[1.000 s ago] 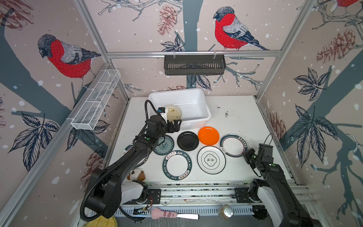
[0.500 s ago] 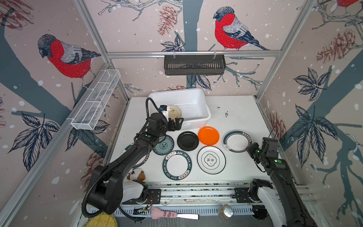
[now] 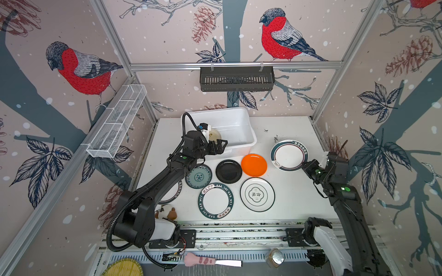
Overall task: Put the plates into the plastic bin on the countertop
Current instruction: 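Grasp the green-rimmed plate's rim with the right gripper and tilt it upright, then lift the green-rimmed plate toward the left gripper while the left gripper grasps its rim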
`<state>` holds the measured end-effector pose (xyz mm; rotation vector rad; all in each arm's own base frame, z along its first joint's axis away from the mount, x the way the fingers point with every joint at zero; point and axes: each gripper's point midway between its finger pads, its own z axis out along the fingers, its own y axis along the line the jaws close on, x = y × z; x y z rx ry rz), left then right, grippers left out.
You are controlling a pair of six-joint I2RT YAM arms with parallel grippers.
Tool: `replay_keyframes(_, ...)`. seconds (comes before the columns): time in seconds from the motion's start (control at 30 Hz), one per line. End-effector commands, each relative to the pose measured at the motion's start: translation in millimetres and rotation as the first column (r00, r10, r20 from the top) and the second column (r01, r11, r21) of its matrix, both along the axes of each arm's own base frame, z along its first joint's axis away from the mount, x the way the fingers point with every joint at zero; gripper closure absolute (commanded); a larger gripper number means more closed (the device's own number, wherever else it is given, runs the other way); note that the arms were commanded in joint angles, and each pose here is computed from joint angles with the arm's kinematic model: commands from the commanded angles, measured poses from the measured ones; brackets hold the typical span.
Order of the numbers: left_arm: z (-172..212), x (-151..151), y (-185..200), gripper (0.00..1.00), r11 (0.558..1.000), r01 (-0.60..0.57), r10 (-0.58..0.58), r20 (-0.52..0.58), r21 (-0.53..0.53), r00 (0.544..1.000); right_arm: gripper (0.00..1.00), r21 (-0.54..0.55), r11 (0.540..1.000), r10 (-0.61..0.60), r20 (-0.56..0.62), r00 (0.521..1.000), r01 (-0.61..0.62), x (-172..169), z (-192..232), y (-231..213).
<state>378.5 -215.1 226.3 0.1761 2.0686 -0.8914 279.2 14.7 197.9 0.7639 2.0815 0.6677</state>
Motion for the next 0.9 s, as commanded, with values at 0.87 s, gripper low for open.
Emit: replay_keyframes(0.87,47,1,-128,0.31,0.935,0.291,-0.289,0.039,-0.201,0.956,1.0,0.089,0.919,0.328,0.366,0.871,-0.383,64,73,95)
